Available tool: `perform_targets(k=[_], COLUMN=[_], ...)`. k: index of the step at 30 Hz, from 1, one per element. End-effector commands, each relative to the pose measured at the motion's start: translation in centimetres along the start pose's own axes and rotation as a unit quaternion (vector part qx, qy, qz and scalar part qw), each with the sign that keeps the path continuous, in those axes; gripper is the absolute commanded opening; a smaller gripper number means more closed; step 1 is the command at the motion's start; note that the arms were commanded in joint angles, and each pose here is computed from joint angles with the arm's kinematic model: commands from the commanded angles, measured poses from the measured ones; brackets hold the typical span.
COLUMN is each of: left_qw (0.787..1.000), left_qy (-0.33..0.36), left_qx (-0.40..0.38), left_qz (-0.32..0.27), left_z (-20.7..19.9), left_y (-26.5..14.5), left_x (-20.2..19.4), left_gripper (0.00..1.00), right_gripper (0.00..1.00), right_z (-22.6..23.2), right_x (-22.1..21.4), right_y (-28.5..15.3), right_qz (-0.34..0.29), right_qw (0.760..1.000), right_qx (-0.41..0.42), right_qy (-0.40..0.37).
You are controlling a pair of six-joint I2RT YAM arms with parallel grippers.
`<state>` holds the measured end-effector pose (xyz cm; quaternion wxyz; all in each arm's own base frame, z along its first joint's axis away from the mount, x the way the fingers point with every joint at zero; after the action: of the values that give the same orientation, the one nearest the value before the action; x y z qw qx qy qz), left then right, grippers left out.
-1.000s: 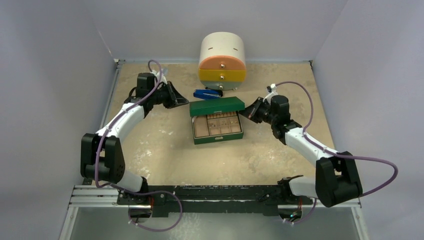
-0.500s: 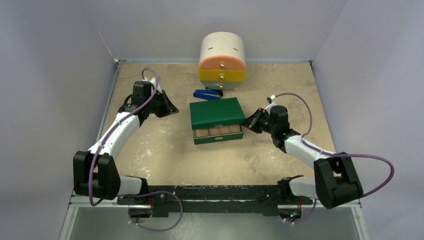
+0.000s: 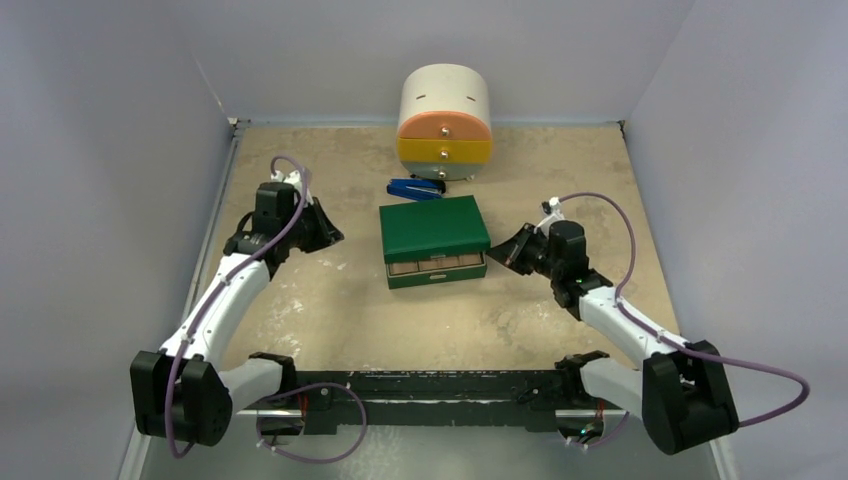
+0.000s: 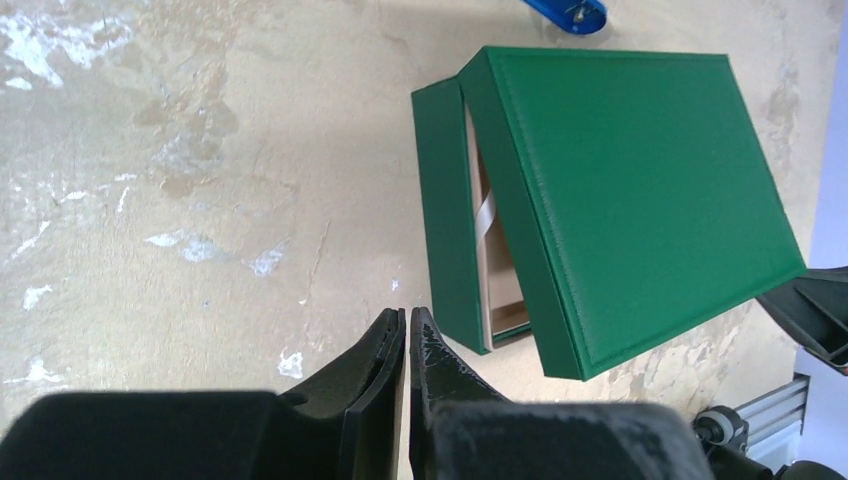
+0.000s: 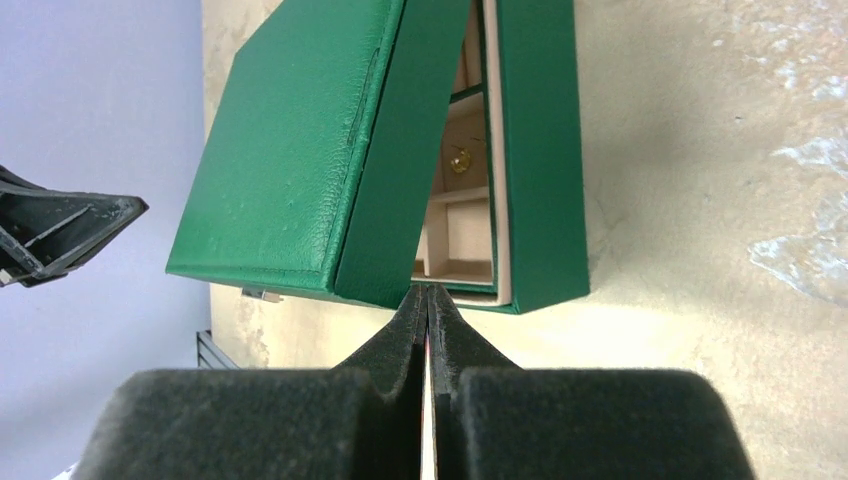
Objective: Organize the mixed jewelry
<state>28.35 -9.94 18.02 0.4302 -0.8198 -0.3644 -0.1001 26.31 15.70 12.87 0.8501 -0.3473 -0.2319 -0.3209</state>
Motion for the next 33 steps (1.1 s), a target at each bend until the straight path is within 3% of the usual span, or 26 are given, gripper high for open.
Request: perform_targets(k=[1, 15, 33], left_qw=[1.000, 0.999, 0.999], left_qy=[0.021, 0.053, 0.054], left_qx=[0.000, 0.003, -0.001], left_qz=[-0.003, -0.012, 0.002], left_z=[0.3, -0.8, -0.8], left_y=[-0.3, -0.8, -0.7], left_x=[-0.8, -1.6, -2.0], left_gripper=[0.06, 0.07, 0.08], right_gripper=[0.00, 0.00, 0.00], right_z=[0.3, -0.2, 10.0], right_x=[0.6, 0.2, -0.5], right_y=[-0.8, -3.3, 1.0], right_qz=[-0.009, -0.005, 0.032], right_qw=[1.000, 0.997, 0.979], right_qx=[-0.006, -0.054, -0.038], right_qy=[-0.028, -0.061, -0.196])
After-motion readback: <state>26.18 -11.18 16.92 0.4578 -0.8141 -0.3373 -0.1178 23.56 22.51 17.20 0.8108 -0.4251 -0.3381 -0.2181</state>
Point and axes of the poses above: each gripper's point midway between its finger pads, its own y axis out along the fingers, its own z axis along the line the jaws close on, x = y × z, the point moved 3 cm from there along -y, back along the fingers, and after that the axes turned 11 degrees about -y, right-handed, at the moved point
